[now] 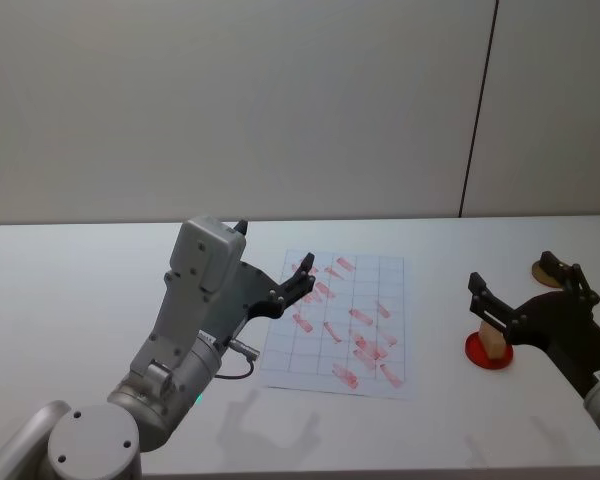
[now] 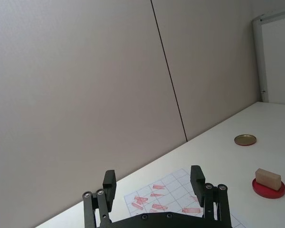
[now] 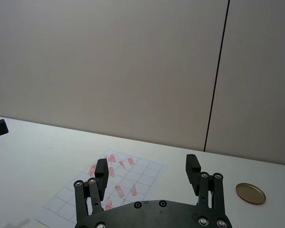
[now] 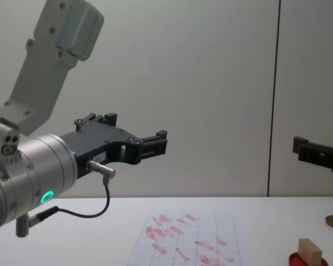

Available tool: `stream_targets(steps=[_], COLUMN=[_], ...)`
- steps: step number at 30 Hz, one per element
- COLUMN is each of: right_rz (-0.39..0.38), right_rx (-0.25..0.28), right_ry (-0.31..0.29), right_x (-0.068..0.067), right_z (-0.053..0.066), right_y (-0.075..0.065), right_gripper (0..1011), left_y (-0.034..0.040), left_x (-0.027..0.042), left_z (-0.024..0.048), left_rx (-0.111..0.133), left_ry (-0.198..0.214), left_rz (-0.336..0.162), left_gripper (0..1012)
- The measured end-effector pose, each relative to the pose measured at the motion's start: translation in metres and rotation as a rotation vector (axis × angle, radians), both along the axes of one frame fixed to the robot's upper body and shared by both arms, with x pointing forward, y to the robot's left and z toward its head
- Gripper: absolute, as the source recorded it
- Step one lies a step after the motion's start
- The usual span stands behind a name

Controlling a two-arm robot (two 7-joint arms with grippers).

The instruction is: Use the one hand to pick up the stamp and affix it onto the A4 paper.

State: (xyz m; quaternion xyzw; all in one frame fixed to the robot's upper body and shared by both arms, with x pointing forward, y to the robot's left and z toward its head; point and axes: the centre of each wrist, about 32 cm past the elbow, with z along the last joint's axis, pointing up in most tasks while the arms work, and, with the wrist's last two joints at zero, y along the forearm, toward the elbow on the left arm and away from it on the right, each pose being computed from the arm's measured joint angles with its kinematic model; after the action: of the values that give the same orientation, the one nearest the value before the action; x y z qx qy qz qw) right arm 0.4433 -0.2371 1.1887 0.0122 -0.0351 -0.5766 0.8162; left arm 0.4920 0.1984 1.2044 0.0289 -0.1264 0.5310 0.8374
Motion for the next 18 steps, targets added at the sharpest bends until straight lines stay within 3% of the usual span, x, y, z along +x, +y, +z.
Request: stream_targets(steps=[18], right_rz=[0.000], right_rx=[0.000], right_ry=[0.000], right_x=[0.0000], right_z=[0.0000], right_y=[0.0000], right_gripper=[1001], left_y=[0.0000], left_x=[0.0000], left_z=[0.0000], left_rx=[0.000], left_ry=[0.000], left_rz=[0.000], left_gripper=[993])
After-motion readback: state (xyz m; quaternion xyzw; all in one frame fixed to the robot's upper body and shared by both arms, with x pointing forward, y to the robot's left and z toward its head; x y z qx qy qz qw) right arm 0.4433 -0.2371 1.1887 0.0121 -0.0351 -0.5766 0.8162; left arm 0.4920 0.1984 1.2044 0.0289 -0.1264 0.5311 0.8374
